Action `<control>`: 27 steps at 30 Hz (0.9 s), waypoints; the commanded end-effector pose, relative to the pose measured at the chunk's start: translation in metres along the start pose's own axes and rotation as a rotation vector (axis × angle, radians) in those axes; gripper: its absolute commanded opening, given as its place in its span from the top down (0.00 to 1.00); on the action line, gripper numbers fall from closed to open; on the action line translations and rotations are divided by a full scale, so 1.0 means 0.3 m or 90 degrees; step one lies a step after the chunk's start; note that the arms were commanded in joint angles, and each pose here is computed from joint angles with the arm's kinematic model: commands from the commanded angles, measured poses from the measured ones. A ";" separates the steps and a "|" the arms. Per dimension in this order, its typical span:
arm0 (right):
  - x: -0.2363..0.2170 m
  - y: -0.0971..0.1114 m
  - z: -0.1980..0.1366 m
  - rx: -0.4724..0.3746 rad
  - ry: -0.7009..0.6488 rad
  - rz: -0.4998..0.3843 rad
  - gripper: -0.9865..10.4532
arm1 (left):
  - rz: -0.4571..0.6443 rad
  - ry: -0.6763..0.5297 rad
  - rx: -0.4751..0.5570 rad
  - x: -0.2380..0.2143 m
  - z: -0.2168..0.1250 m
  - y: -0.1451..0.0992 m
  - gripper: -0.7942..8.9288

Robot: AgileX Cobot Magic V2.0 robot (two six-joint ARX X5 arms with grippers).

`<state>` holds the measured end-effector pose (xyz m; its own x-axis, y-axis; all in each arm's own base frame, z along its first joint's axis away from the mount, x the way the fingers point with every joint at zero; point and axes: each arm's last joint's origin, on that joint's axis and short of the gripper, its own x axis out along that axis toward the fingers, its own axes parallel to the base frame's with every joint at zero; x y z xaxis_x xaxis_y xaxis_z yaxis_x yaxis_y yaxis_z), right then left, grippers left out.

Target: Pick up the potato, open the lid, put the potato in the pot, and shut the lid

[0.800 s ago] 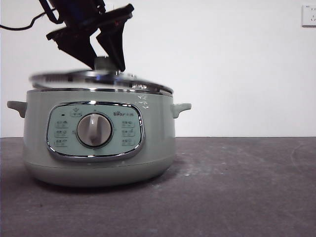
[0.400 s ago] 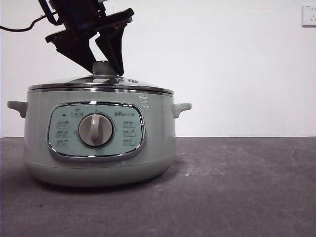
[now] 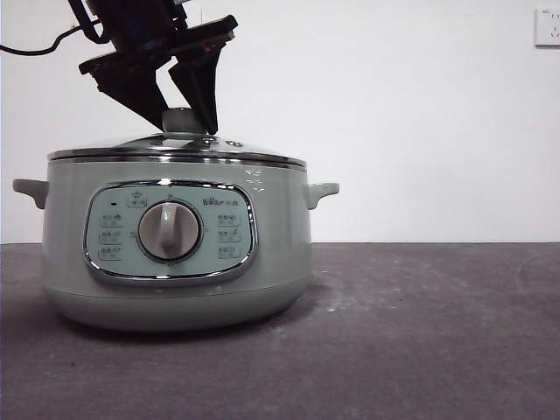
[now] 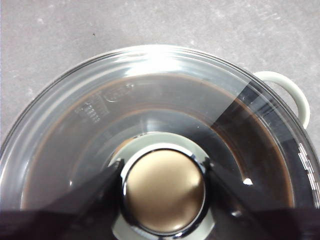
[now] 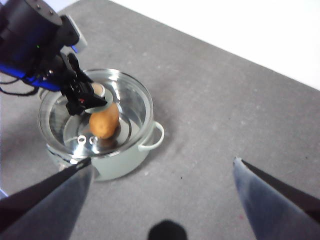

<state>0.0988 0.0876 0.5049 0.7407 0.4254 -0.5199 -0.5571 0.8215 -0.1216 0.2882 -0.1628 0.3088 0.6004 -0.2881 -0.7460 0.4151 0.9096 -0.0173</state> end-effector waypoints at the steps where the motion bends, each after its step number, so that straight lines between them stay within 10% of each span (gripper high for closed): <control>1: 0.001 0.000 -0.003 0.008 0.005 -0.001 0.50 | 0.001 0.003 0.004 0.004 -0.011 -0.003 0.47; 20: 0.088 0.020 -0.059 0.009 0.019 0.003 0.61 | -0.095 -0.221 0.034 -0.523 -0.075 -0.040 0.48; 25: 0.144 0.033 -0.105 0.011 0.012 0.003 0.87 | -0.107 -0.244 0.075 -0.612 -0.123 -0.044 0.92; 27: 0.169 0.038 -0.127 0.013 0.005 0.003 0.93 | -0.094 -0.238 0.081 -0.623 -0.138 -0.040 0.93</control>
<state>0.1139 0.1025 0.4508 0.7359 0.4259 -0.5263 -0.5560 0.8237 -0.1109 0.1414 -0.1059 0.4250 0.7284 -0.5309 -0.4332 0.5756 0.8170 -0.0335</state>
